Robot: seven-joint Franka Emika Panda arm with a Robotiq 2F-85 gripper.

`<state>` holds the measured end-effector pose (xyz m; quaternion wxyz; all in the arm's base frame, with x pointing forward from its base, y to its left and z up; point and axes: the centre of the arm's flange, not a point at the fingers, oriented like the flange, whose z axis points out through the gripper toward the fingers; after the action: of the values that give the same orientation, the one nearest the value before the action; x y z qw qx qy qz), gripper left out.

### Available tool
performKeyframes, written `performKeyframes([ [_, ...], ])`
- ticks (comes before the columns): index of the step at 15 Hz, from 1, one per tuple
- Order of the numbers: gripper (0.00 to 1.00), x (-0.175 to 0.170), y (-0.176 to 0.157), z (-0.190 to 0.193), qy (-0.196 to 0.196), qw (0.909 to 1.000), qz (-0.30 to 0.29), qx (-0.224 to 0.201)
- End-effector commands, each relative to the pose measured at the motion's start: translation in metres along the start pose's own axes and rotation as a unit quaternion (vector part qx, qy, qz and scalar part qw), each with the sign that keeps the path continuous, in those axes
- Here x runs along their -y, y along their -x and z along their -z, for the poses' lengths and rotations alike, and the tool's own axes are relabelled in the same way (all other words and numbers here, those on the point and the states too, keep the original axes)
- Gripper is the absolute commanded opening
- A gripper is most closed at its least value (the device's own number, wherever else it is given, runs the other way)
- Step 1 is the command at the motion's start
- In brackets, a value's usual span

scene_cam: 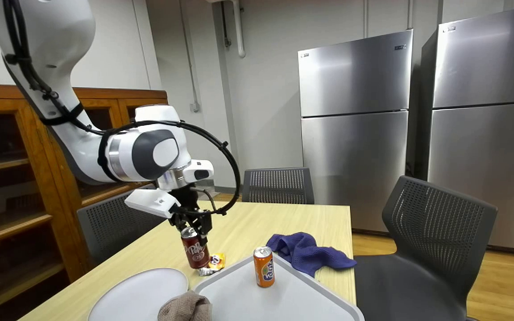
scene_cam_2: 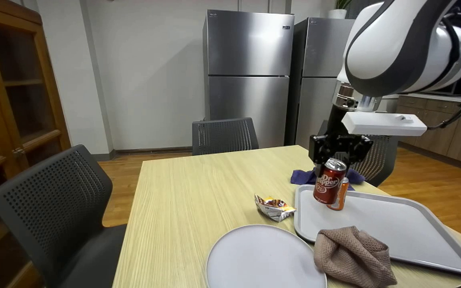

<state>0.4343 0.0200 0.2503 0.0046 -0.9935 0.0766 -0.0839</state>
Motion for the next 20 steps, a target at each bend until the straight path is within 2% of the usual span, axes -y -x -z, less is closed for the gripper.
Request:
performKeyframes([
  [1,0.38,-0.025,0.003,0.013,0.009,0.9994,-0.035,0.002],
  [11,0.38,-0.097,0.007,-0.006,0.031,0.9938,-0.105,0.018],
  [20,0.38,-0.114,0.017,-0.045,0.046,0.9927,-0.110,0.021],
])
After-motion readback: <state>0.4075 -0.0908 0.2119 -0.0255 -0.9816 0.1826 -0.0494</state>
